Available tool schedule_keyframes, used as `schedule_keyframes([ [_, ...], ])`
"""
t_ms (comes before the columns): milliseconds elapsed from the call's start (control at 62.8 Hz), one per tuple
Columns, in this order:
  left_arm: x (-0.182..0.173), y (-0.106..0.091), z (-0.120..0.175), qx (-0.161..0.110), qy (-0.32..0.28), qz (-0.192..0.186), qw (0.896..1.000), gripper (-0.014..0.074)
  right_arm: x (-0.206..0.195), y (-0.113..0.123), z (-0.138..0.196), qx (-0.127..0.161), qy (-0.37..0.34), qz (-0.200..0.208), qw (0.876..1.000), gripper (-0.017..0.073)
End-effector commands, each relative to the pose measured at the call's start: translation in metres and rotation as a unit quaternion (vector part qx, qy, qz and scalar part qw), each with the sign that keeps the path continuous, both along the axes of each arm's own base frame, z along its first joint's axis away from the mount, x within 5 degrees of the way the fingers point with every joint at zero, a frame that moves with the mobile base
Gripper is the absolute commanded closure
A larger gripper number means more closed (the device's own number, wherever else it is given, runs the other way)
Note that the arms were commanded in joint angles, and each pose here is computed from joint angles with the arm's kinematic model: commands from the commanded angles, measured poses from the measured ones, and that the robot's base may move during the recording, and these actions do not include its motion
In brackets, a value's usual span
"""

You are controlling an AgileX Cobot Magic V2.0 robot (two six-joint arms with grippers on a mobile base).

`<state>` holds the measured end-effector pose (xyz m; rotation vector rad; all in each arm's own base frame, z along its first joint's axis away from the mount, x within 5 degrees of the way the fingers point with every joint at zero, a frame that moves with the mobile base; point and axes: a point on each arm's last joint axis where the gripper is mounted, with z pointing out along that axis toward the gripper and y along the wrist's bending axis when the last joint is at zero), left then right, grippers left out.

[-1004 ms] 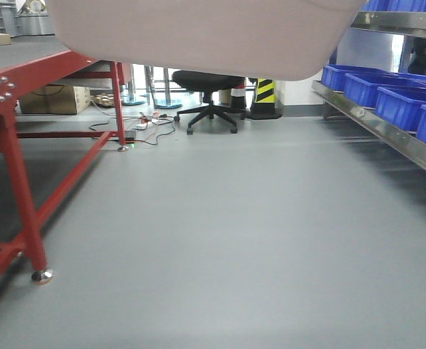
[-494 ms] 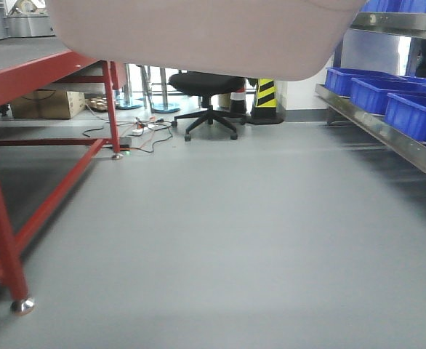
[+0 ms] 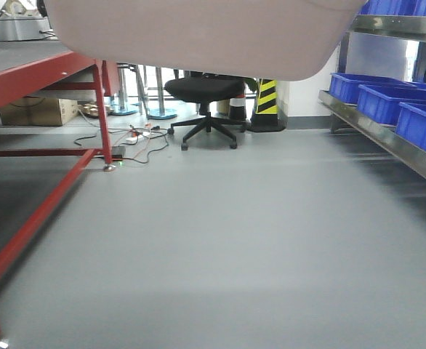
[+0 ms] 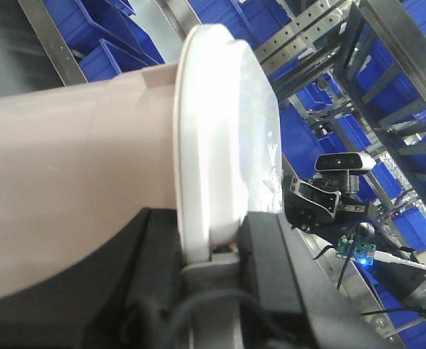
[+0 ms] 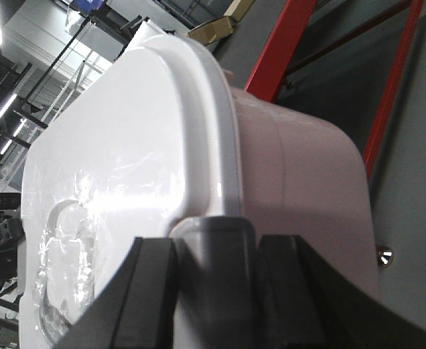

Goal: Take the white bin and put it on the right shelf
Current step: 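Hold the bin raised with both grippers while the base turns away from the table, then hold the bin while the base drives up to the metal shelving rack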

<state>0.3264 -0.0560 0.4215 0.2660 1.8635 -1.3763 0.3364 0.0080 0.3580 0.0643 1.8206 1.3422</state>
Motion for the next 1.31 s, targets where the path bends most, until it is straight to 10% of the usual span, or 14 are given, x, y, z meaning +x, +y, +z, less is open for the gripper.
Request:
schedule_keyframes([
  [0,-0.0291,-0.0132,0.0308,-0.041,-0.039,-0.084,0.995,0.072,-0.0222,0.0143,0.0405,0.055,-0.075,0.064,0.994,0.042],
  [1290,-0.0291,-0.0132,0.0308,-0.041,-0.039,-0.084,0.995,0.072,-0.0216,0.014,0.0403,0.054,-0.074,0.061,0.994,0.042],
])
